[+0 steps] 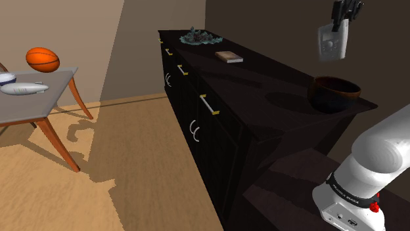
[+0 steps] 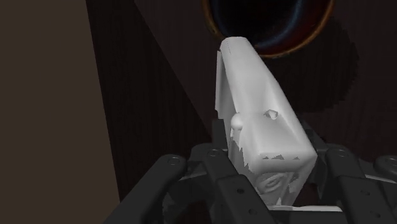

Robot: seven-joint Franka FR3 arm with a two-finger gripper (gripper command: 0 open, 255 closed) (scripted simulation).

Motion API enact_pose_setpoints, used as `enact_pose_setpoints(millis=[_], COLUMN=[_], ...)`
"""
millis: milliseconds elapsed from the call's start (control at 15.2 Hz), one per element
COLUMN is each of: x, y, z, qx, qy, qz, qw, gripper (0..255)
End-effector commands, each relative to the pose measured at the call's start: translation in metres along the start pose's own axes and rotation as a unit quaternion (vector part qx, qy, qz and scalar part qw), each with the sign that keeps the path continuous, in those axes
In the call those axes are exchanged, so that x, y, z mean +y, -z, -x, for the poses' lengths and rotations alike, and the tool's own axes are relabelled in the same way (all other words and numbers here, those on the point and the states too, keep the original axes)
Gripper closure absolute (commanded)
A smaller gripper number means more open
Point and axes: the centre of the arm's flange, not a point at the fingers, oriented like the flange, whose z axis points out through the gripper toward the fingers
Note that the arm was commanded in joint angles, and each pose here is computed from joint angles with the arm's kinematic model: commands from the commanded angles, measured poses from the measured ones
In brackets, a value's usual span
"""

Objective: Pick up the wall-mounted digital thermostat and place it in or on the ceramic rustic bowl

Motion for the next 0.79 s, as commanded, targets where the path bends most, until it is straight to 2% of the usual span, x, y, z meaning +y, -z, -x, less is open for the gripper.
enact_pose_setpoints(millis=[0, 660, 726], x=[-0.007, -0.049, -0.050], y=[0.007, 0.027, 0.028], z=[0.019, 0.143, 0.146], qx=[0.001, 0.001, 0.001], qy=[0.000, 0.000, 0.000], qz=[0.000, 0.000, 0.000], qw=[1.0000, 1.0000, 1.0000], gripper=[255, 255, 255])
